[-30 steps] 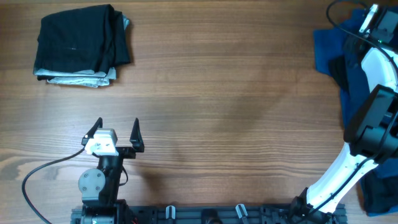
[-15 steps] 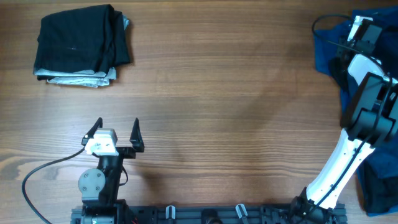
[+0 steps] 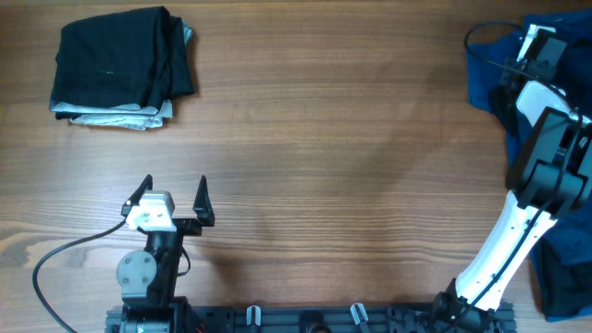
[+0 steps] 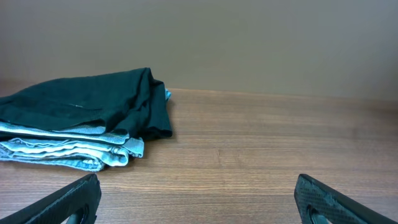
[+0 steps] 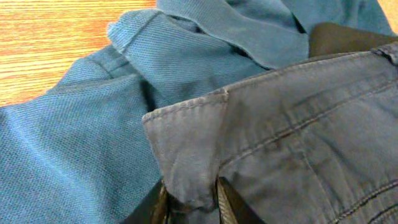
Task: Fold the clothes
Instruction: 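Lift the navy trousers from the pile with the right gripper, then drag the navy trousers to table center and release with right gripper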
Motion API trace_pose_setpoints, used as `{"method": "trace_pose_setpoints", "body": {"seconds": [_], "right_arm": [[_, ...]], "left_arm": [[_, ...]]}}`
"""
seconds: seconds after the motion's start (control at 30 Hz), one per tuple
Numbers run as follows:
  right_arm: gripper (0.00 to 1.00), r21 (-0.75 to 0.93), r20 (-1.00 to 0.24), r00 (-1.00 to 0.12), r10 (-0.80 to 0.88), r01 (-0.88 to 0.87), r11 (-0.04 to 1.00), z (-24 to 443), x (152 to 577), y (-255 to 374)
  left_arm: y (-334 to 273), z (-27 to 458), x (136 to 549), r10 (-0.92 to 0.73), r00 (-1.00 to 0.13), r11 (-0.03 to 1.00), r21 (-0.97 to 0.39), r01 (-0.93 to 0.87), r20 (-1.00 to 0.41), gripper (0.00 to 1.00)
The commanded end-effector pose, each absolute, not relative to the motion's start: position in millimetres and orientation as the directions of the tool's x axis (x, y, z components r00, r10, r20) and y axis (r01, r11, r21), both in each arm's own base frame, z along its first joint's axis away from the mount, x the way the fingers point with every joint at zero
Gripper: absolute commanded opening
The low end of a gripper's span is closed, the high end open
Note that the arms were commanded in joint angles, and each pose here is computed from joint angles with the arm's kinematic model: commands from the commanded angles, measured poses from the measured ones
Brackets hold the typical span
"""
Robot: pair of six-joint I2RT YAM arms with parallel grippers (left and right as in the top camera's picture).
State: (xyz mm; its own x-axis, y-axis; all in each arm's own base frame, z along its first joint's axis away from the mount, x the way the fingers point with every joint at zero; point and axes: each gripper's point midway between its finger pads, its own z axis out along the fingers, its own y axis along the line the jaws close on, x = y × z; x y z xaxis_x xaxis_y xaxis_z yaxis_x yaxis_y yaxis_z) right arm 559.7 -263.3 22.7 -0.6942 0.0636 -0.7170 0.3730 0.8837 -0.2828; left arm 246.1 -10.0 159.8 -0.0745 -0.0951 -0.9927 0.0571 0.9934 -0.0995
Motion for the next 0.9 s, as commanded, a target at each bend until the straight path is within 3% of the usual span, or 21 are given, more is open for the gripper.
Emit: {"method": "trace_pose_setpoints", "body": {"seconds": [0.0,0.07,0.23,0.5,0.7,0.87], "right_arm": [[0.11,-0.33,-0.717,-0.694,0.068,0.423,0.844,24,558,-274],[0.05,-0.334,-0.73,-0.68,0.063,0.435,0.836,37,558,-276],[0.04,-0.35,-0.763,-0.646,0.005,0.42,0.837,87,566,-265],[0.04,-0.354,-0.749,-0.657,-0.089,0.283,0.892,126,582,-175],[0.04,-0.304,-0.676,-0.717,-0.168,0.064,0.95,100,583,-30],[0.04,-0.057,-0.686,-0.699,-0.2,-0.222,0.973,89,559,153]], "left_arm": [[-12,158,246,-0.076,-0.075,0.994,-0.082,0.072,-0.994,1.0],[-12,158,246,-0.076,-0.075,0.994,-0.082,0.072,-0.994,1.0],[-12,158,246,-0.076,-0.075,0.994,-0.082,0.072,-0.994,1.0],[-12,158,246,-0.076,-0.075,0.994,-0.082,0.072,-0.994,1.0],[-12,158,246,-0.076,-0.075,0.994,-0.082,0.072,-0.994,1.0],[-12,158,246,-0.076,-0.075,0.994,-0.082,0.072,-0.994,1.0]]}}
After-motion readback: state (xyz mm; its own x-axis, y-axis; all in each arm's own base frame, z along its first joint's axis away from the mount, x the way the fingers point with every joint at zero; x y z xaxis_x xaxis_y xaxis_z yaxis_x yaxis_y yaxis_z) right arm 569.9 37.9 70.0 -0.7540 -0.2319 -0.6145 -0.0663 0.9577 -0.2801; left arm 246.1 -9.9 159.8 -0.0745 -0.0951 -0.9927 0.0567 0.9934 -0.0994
